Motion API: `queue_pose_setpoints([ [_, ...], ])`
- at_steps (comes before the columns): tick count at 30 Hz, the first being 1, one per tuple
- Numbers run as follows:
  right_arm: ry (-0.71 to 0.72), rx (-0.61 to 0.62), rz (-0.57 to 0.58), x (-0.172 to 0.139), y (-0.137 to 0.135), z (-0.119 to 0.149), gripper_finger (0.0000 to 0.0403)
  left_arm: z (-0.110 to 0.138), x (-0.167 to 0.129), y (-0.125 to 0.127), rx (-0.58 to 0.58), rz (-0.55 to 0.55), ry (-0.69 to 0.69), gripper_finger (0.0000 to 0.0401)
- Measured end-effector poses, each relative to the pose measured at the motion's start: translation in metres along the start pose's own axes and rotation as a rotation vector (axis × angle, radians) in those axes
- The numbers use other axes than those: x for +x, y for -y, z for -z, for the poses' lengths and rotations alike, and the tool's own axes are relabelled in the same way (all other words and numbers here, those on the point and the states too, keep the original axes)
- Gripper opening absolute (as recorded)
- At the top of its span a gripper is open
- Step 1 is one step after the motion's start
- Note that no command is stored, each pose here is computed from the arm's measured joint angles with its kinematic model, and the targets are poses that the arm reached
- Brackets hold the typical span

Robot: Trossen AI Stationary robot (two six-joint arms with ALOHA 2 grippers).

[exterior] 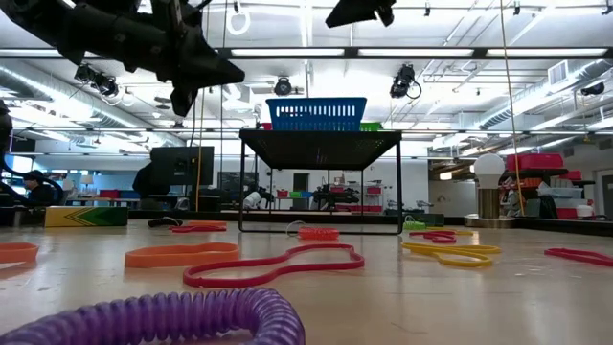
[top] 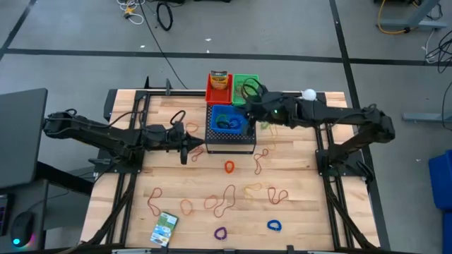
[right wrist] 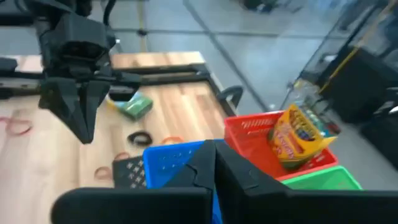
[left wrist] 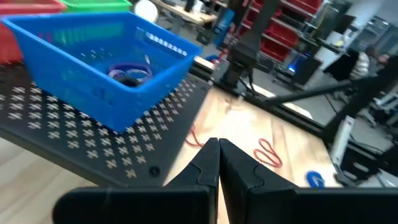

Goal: Pick & Place Office Desk Supplies
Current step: Put the red rubber band into the green bin on the shelf

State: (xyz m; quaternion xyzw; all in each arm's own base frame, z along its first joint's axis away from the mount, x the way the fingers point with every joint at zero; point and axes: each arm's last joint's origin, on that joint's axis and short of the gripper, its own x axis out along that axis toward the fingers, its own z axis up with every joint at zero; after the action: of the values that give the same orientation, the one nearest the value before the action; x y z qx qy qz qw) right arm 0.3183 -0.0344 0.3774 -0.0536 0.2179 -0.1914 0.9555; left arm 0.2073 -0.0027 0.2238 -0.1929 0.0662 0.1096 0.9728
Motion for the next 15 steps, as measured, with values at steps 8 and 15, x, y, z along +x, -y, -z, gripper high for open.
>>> queue_pose_setpoints([
  [8, 0.044, 0.052, 0.02, -0.029, -0.022, 0.014, 0.0004, -0.013, 0.001, 0.007, 0.032, 0.037, 0.029, 0.0022],
  [15, 0.091, 0.112, -0.007, -0.055, -0.029, 0.036, 0.0003, -0.035, 0.003, 0.012, 0.054, -0.057, 0.067, 0.0006],
])
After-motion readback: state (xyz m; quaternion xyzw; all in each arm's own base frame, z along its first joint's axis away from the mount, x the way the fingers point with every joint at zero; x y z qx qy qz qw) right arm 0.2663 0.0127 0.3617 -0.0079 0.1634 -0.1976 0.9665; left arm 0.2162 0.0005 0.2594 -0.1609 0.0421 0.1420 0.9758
